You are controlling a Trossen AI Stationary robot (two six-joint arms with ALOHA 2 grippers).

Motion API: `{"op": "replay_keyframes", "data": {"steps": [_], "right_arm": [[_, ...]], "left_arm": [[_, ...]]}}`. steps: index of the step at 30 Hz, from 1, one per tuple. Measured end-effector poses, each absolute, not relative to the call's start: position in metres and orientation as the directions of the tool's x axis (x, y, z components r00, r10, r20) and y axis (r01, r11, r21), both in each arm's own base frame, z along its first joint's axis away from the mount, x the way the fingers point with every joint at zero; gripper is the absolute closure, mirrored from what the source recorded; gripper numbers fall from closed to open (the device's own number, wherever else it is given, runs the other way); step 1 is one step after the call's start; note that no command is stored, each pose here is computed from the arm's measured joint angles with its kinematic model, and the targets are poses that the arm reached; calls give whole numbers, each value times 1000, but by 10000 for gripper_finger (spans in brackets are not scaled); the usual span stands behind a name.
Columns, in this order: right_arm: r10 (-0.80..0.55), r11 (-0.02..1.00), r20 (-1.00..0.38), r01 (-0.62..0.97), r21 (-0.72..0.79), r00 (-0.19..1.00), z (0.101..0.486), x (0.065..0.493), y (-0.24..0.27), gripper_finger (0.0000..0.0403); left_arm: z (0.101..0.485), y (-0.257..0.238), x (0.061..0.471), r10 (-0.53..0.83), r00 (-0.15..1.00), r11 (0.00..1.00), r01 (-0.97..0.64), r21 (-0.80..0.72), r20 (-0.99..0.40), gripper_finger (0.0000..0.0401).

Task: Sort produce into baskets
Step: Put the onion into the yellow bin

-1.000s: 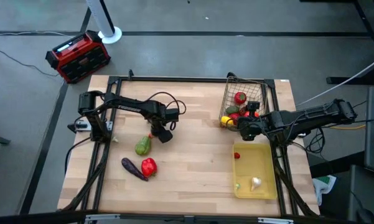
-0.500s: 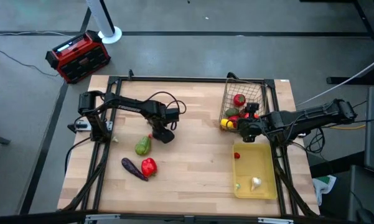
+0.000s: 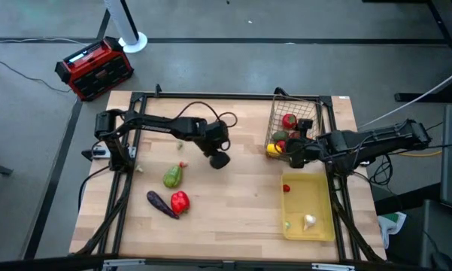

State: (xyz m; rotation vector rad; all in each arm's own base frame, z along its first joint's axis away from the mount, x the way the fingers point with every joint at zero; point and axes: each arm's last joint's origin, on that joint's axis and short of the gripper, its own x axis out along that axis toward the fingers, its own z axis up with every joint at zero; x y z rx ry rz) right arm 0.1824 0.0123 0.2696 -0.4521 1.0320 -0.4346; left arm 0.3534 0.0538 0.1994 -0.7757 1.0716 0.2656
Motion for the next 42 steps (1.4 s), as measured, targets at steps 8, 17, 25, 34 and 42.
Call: {"op": "replay_keyframes", "data": {"steps": [8, 17, 25, 34, 42], "right_arm": [[-295, 941, -681, 79, -330, 670, 282, 204, 22, 45], [-160, 943, -510, -22, -331, 845, 300, 222, 28, 45], [-42, 941, -440, -113, -320, 897, 304, 234, 33, 45], [4, 934, -405, -147, -324, 914, 303, 245, 36, 45], [19, 928, -344, -145, -342, 939, 307, 250, 37, 45]], "left_arm": [[232, 56, 387, -228, 802, 721, -242, -650, -551, 126], [252, 55, 398, -264, 900, 724, -54, -688, -348, 127], [259, 48, 402, -276, 919, 733, 12, -680, -281, 127], [269, 42, 405, -290, 939, 737, 94, -669, -188, 127], [274, 36, 407, -299, 944, 745, 139, -653, -140, 127]]}}
